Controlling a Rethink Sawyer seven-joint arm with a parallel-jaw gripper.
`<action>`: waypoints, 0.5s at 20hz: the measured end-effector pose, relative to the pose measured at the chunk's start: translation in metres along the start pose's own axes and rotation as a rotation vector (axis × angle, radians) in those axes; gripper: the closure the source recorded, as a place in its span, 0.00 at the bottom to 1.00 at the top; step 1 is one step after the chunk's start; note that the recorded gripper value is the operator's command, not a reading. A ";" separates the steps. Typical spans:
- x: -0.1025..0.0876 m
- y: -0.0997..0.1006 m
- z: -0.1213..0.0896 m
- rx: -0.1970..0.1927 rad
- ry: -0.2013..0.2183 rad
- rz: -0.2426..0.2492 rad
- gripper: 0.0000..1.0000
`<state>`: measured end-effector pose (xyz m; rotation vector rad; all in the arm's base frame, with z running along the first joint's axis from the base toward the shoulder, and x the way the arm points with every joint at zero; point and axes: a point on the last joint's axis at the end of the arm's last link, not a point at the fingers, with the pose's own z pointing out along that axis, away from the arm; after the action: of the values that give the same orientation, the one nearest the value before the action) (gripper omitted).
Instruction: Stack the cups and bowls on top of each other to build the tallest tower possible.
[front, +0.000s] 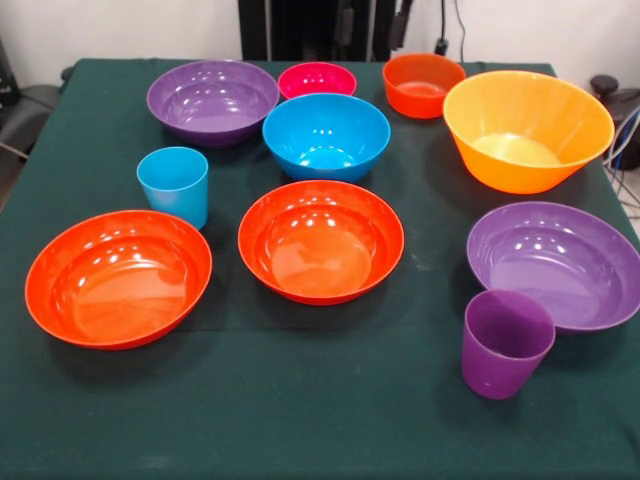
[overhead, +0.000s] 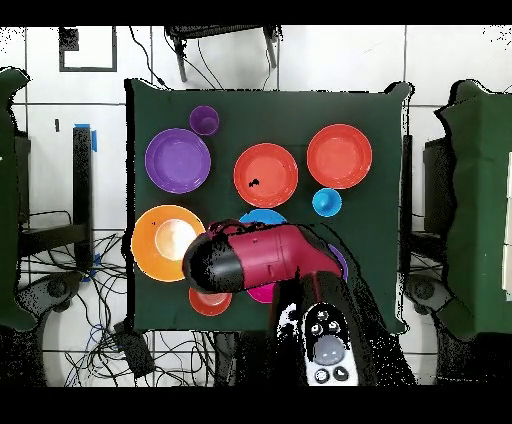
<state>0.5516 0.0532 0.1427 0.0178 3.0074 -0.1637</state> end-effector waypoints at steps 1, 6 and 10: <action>0.001 0.005 0.001 -0.001 0.004 0.008 0.00; -0.007 0.023 0.016 -0.006 0.020 0.066 0.00; -0.034 0.026 0.029 -0.014 0.006 0.115 0.00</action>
<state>0.5891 0.0757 0.1153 0.1890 3.0029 -0.1316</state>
